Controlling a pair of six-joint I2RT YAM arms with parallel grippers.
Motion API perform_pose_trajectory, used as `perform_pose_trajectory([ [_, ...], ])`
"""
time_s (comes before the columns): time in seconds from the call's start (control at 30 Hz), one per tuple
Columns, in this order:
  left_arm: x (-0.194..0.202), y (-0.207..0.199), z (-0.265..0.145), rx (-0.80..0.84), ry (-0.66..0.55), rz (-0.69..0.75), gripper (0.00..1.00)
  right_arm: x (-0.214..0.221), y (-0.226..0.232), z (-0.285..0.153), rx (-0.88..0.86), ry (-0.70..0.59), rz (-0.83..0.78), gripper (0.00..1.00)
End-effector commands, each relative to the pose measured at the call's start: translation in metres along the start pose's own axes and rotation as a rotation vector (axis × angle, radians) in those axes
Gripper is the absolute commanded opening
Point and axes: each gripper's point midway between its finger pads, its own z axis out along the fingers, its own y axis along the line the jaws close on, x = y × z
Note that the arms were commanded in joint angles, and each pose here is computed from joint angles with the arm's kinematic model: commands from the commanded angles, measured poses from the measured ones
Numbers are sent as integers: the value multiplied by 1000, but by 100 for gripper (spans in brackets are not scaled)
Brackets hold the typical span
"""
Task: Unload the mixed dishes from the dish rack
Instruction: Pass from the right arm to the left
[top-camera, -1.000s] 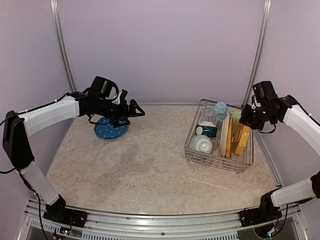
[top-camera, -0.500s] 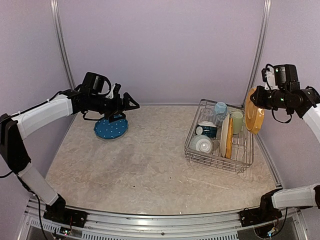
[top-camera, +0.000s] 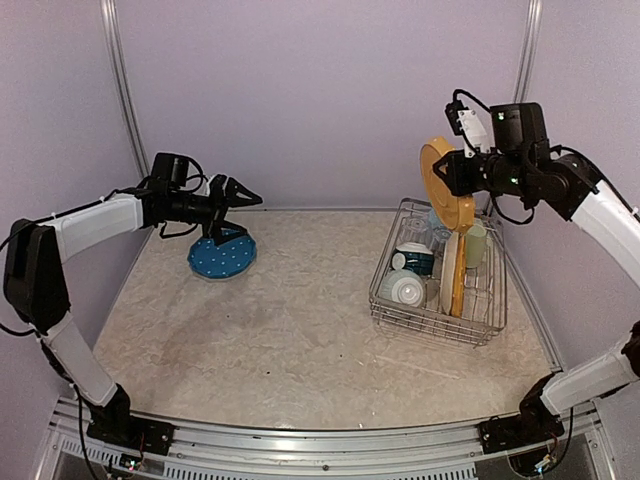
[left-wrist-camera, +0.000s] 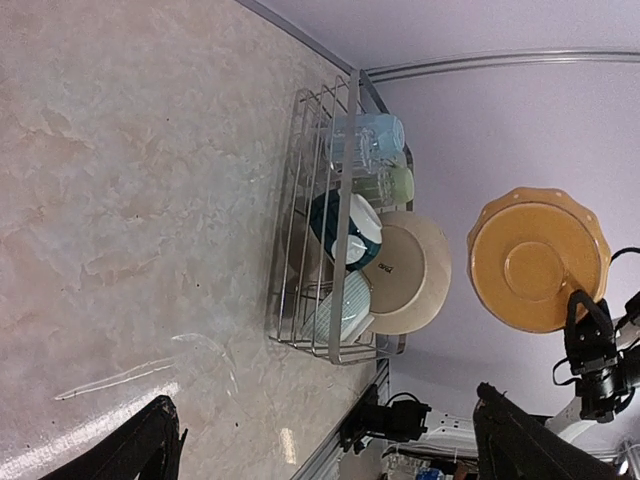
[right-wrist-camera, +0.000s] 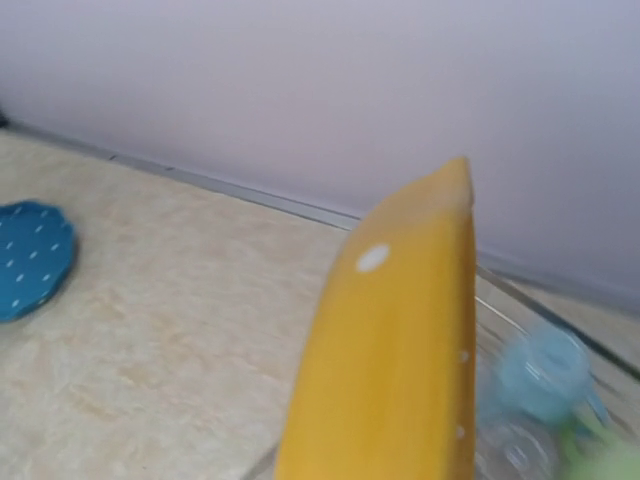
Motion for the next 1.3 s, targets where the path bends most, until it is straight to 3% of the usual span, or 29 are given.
perform_pose_trajectory([
  [0.0,3,7,5,78,72,-112,97,-55,52,8,0,-185,-168,0],
  [0.37,1,-16,-2,220,140,-125,97,6,174,86,-12,-101,-579,0],
  [0.83,42,-19,41,282,347,-199,95,56,250,123,-62,-85,-765,0],
  [0.97,52,-19,49,279,373,-200,87,64,256,129,-62,-81,-781,0],
  [1.27,65,-15,59,257,405,-214,57,78,269,138,-25,-81,-857,0],
])
